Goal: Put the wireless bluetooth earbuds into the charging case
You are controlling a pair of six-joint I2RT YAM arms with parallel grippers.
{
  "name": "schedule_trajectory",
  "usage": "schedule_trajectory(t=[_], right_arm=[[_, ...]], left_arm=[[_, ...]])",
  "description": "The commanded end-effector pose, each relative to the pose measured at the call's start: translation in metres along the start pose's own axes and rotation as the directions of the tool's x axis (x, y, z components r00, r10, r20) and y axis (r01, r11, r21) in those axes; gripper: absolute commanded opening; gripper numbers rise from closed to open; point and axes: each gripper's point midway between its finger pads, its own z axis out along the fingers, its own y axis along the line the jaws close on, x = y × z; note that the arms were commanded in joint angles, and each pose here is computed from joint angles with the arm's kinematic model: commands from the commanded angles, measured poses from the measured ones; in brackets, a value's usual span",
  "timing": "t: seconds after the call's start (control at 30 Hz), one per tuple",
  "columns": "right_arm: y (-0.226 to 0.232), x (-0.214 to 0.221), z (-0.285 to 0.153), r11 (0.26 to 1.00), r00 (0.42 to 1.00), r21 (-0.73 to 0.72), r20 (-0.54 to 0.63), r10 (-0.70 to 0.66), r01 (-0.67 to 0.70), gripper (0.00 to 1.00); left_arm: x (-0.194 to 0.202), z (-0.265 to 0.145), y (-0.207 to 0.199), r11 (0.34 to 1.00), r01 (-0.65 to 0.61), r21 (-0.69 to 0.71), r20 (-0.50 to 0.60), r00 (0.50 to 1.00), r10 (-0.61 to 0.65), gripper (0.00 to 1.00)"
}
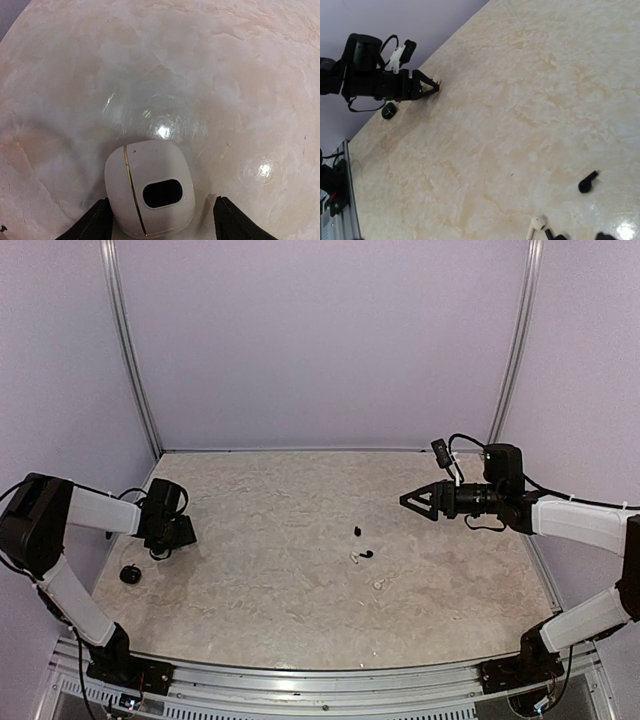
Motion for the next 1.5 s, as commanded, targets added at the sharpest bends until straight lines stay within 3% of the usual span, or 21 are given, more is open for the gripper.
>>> schedule_trajectory(t=[0.0, 0.17, 0.3, 0.43, 0.6, 0.7, 0.87, 1.03, 1.13, 1.23, 1.47], right_arm=[[0.006, -0.005, 0.000, 1.000, 1.000, -0.021, -0.001, -0.019, 0.019, 1.00], [0.005, -0.006, 0.000, 1.000, 1.000, -0.016, -0.002, -0.021, 0.021, 0.99], [0.004, -0.003, 0.000, 1.000, 1.000, -0.012, -0.004, -0.018, 0.018, 0.99], [0.001, 0.004, 0.003, 0.999, 1.000, -0.029, -0.016, 0.015, -0.016, 1.00], [0.004, 0.010, 0.004, 0.998, 0.999, -0.047, -0.024, 0.036, -0.037, 0.99], [0.005, 0.012, 0.002, 0.999, 0.999, -0.039, -0.025, 0.037, -0.038, 0.99], [0.003, 0.017, -0.001, 0.999, 0.998, -0.007, -0.034, 0.053, -0.053, 0.99], [0.010, 0.022, -0.003, 0.999, 0.997, -0.001, -0.048, 0.053, -0.053, 0.97], [0.018, 0.027, -0.002, 0.999, 0.997, -0.008, -0.061, 0.046, -0.047, 0.91], [0.031, 0.029, 0.000, 0.999, 0.997, -0.038, -0.070, 0.032, -0.035, 0.86], [0.063, 0.042, 0.014, 0.993, 0.993, -0.119, -0.120, 0.008, -0.022, 0.69]], left_arm=[[-0.003, 0.006, 0.004, 0.998, -0.022, -0.062, -0.017, 1.000, 0.021, 0.69], [-0.005, 0.011, 0.001, 0.998, -0.024, -0.055, -0.026, 0.999, 0.023, 0.63], [-0.005, 0.014, -0.008, 0.999, -0.037, -0.027, -0.026, 0.999, 0.036, 0.52], [-0.001, 0.016, -0.028, 0.994, -0.111, -0.022, -0.023, 0.994, 0.111, 0.48], [-0.003, 0.004, -0.076, 0.966, -0.256, 0.012, 0.048, 0.966, 0.256, 0.44], [-0.005, -0.023, -0.127, 0.932, -0.338, 0.132, 0.149, 0.936, 0.318, 0.42], [0.008, -0.099, -0.221, 0.771, -0.542, 0.334, 0.394, 0.823, 0.408, 0.41], [0.042, -0.167, -0.278, 0.577, -0.721, 0.382, 0.578, 0.674, 0.460, 0.41], [0.063, -0.202, -0.297, 0.494, -0.785, 0.373, 0.663, 0.598, 0.450, 0.41], [0.089, -0.234, -0.307, 0.400, -0.859, 0.319, 0.749, 0.487, 0.449, 0.41], [0.127, -0.278, -0.313, 0.276, -0.936, 0.218, 0.847, 0.322, 0.423, 0.41]])
